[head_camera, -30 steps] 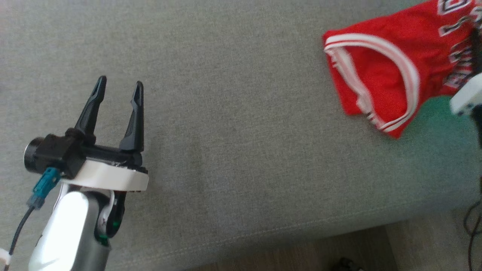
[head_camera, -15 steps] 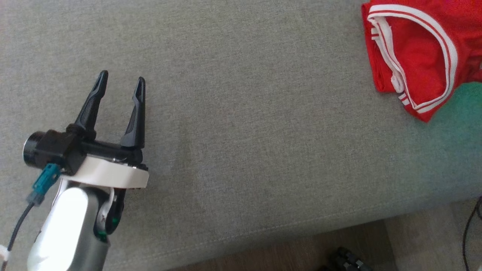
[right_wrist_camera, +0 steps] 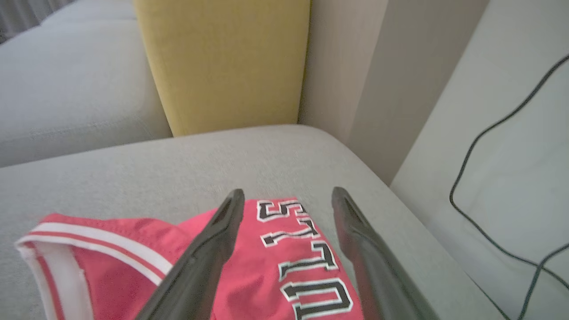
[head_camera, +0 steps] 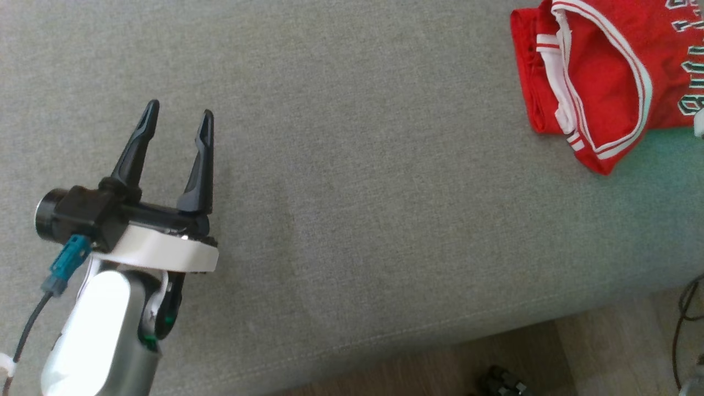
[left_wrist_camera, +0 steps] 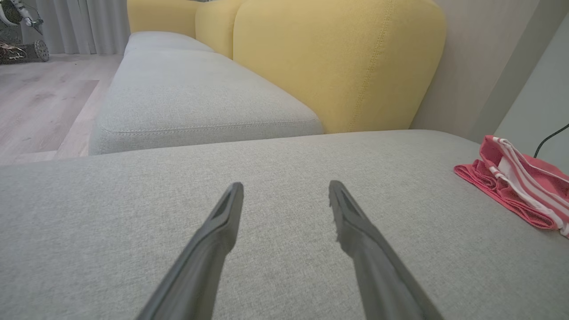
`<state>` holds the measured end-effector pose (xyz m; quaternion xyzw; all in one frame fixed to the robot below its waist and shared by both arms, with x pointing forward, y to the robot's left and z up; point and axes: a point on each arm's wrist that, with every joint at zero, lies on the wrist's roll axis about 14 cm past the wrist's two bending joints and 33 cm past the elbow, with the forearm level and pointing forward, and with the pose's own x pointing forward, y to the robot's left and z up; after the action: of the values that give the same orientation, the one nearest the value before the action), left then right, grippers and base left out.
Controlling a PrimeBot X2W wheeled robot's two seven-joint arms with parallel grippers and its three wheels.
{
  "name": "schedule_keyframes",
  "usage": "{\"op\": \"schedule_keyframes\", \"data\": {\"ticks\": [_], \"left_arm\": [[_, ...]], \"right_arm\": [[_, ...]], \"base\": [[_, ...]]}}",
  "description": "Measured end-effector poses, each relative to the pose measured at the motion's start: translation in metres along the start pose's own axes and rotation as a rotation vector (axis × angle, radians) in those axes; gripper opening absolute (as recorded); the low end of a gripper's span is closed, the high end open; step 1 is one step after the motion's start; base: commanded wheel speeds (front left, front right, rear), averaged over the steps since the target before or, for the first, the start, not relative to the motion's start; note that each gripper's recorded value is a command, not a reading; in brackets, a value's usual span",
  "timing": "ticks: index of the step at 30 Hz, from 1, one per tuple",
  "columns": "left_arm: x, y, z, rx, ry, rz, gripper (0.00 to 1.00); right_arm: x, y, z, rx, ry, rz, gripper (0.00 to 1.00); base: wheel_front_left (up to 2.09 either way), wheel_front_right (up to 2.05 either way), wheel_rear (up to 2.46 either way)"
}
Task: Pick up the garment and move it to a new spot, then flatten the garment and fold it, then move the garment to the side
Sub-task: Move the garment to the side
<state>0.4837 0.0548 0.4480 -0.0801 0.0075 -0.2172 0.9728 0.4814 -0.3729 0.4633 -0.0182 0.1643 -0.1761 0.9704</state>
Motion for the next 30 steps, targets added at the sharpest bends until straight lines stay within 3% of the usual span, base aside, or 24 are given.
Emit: {"op": "schedule_keyframes", "data": {"ticks": [8,22,30], "left_arm": [[-0.013,0.002,0.014,0.016,-0.011,0.026,1.0],[-0.07,0.042,0.036,0.035,-0.018,0.22,1.0],[-0.114,0.05,0.05,0.06,-0.028,0.299,1.0]], "right_arm": [[-0.037,0.057,0.022,0.009,-0.165,0.132,1.0],[-0.099,0.16,0.019,0.085,-0.242,0.417,1.0],[-0.13,0.17,0.016,0.122,-0.255,0.473,1.0]], "base": [[0.0,0.0,0.0],[0.0,0.0,0.0],[0.0,0.0,0.0]]}}
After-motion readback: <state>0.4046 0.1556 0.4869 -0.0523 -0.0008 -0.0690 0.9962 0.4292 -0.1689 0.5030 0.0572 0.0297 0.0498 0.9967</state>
